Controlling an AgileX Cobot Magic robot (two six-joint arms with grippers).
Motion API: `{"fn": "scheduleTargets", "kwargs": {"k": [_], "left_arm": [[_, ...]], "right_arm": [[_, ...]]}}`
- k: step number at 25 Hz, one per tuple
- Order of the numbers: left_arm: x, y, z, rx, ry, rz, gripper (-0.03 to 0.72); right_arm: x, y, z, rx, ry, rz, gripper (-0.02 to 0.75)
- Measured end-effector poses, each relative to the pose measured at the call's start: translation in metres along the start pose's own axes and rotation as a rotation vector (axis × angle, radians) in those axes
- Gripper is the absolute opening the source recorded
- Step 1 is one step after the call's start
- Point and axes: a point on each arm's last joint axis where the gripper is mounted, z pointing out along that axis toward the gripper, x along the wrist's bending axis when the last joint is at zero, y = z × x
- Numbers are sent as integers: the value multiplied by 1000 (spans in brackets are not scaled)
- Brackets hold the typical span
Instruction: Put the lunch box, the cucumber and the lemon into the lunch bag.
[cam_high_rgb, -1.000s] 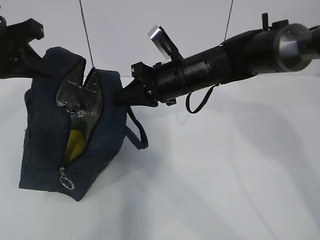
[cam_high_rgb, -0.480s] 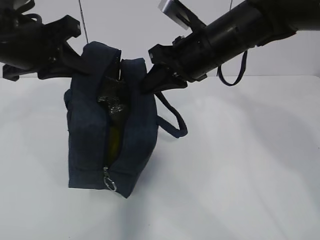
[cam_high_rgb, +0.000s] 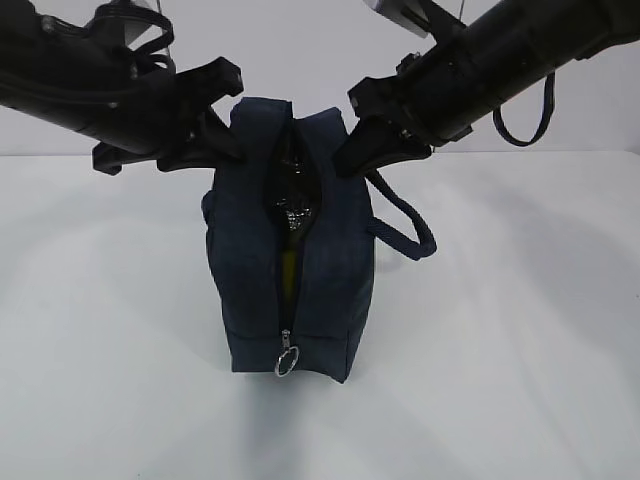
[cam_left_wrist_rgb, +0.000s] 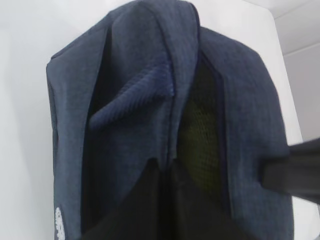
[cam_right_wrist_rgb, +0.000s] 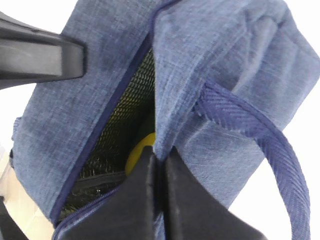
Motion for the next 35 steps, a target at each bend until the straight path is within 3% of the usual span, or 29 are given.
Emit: {"fn": "scheduleTargets", "kwargs": {"k": [9, 12, 15, 16, 19, 21, 25, 35], "left_arm": [[6, 5, 15, -16, 18, -14, -4], [8, 4, 20, -8, 25, -21, -1], [11, 3, 24, 2, 31, -25, 34], [11, 3, 24, 2, 31, -25, 65], [11, 3, 24, 4, 31, -25, 200], [11, 3, 24, 6, 31, -25, 297], [11, 1, 21, 31, 35, -8, 412], [-12, 6, -51, -1, 12, 162, 432]], "right_arm": [[-4, 3, 0, -31, -39, -2, 15], [-4, 4, 0, -40, -46, 0, 61], [-4, 5, -1, -56, -46, 5, 213], [-3, 5, -2, -59, -44, 5, 299], [-3, 6, -2, -61, -44, 7, 469], [-3, 6, -2, -61, -44, 7, 511], [-1, 6, -4, -60, -40, 4, 538], [25, -8, -43, 60, -77, -36, 538]]}}
